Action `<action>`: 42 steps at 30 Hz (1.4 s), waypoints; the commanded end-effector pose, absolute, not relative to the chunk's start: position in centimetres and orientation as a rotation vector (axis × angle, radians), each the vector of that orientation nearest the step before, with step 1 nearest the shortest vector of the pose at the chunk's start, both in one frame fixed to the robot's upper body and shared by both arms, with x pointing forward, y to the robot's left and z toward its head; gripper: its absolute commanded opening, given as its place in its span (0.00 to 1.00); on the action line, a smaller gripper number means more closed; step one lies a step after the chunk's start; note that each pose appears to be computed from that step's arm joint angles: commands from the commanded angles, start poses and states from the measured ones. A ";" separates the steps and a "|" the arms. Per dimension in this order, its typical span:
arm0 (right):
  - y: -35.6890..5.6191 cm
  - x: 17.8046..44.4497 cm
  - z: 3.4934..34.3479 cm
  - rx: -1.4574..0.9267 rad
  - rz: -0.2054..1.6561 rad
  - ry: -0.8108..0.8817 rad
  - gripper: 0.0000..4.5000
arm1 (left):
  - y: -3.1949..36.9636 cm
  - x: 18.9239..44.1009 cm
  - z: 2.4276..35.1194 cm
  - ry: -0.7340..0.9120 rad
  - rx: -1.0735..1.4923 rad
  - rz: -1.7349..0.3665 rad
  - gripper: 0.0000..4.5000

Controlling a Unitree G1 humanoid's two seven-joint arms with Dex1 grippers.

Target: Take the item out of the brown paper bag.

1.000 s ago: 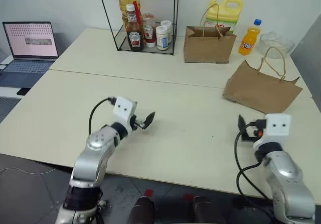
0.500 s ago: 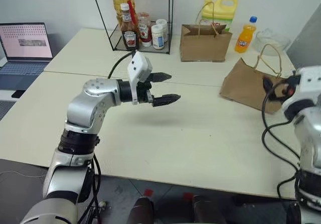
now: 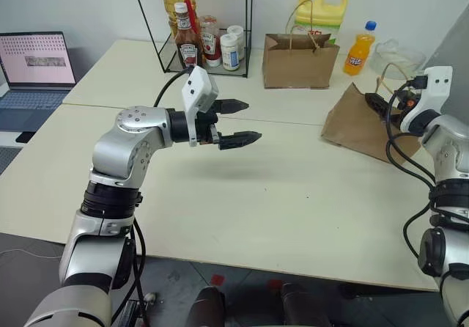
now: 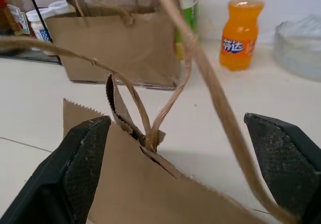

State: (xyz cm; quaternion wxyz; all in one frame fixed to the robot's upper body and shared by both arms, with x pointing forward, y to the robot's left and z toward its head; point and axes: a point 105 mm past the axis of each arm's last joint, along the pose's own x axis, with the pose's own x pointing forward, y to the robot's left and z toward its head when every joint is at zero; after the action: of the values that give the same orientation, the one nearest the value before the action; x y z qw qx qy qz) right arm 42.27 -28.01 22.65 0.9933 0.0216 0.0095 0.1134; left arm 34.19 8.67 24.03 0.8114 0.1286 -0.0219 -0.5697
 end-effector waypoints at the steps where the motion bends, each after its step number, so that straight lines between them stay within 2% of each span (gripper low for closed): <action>1: -27.5 42.7 25.0 0.073 0.294 -0.032 1.00 | 9.2 33.8 25.3 -0.100 0.283 -1.197 0.99; 9: -27.1 43.6 25.0 0.117 0.322 -0.014 1.00 | 9.5 33.9 25.6 -0.106 0.289 -1.176 0.99; 12: -27.6 43.7 25.2 0.136 0.308 -0.024 0.86 | 9.6 34.0 25.5 -0.106 0.292 -1.170 1.00; 16: -27.8 43.6 25.4 0.148 0.313 -0.031 0.55 | 9.7 34.1 25.6 -0.109 0.292 -1.165 1.00; 18: -27.8 43.6 25.5 0.151 0.313 -0.035 0.52 | 9.7 34.2 25.7 -0.112 0.292 -1.162 1.00; 35: -27.9 43.5 26.3 0.107 0.321 -0.052 0.52 | 9.4 34.4 25.9 -0.130 0.286 -1.156 1.00; 41: -28.8 43.1 26.6 0.062 0.310 -0.031 0.96 | 9.5 34.3 25.8 -0.127 0.286 -1.152 1.00; 42: -28.8 43.1 26.6 0.062 0.317 -0.023 0.99 | 9.5 34.3 25.8 -0.126 0.285 -1.152 1.00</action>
State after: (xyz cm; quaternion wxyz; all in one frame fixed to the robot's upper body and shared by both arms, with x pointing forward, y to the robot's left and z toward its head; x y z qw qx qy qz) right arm 43.37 -28.42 24.44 0.9866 0.0488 0.0143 0.1552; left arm 34.58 9.31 24.25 0.8263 0.1261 -0.0291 -0.5482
